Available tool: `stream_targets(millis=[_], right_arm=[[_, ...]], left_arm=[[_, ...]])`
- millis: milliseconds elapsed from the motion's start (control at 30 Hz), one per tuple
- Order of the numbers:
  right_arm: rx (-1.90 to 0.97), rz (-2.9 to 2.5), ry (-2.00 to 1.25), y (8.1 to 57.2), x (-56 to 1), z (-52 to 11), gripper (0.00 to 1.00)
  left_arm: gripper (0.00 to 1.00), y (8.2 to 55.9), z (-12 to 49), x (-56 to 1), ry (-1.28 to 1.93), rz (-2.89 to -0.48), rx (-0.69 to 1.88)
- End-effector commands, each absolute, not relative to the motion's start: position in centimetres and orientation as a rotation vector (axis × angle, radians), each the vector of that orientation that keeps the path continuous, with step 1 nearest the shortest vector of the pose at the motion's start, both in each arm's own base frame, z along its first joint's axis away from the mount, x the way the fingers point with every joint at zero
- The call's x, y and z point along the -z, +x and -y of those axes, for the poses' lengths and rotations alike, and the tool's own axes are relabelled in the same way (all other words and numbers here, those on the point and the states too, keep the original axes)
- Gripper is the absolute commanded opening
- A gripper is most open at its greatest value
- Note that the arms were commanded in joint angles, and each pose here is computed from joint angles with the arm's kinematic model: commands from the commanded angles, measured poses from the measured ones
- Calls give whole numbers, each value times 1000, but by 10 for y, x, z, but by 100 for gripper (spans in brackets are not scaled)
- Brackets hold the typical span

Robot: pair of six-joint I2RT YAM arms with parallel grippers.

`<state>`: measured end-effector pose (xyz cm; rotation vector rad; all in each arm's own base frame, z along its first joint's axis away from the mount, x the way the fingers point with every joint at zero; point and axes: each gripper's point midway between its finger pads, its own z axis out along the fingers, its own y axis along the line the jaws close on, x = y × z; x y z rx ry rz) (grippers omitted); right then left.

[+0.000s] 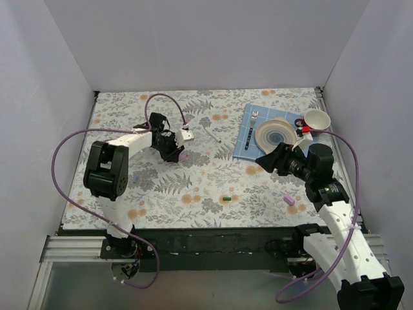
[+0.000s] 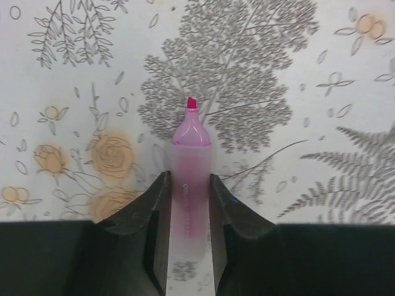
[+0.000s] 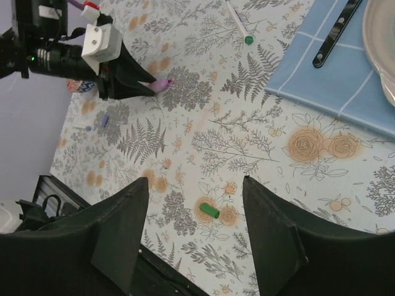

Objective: Insert the pens into the pen caps

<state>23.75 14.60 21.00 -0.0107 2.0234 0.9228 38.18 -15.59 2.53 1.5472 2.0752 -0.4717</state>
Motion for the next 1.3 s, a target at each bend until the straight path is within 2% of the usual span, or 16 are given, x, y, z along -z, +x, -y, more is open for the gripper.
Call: stream_targets(millis=[0,67,167,300,400,533,933,1133,1233,1267], right_arm=[[-1049,-1998,130,247,-213,-158,71],[-1078,-1954,159,255,-214,-164,73],[-1136,-1918,190,264,-217,-187,76],[-1162,-1941,114,274,-229,-233,76],[-1235,-1918,86,280,-246,-259,74],[-1265,-1891,76,280,-262,-284,73],[-1243,-1925,-3,273,-259,-325,68],[-1253,-1946,-14,265,-253,-334,57],[-1286,-1941,-63,259,-259,-343,37],[-1300,-1938,-93,257,-261,-345,22]], left_arm=[[0,369,199,-97,1324,-1926,528],[0,364,210,-130,1235,-1856,508],[0,342,233,-166,1136,-1773,609],[0,302,256,-189,1068,-1712,792],[0,275,268,-216,1087,-1565,888],[0,251,271,-227,1077,-1502,956],[0,247,278,-216,1079,-1532,981],[0,249,279,-221,1060,-1519,970],[0,250,279,-226,1047,-1508,975],[1,249,280,-228,1044,-1503,979]])
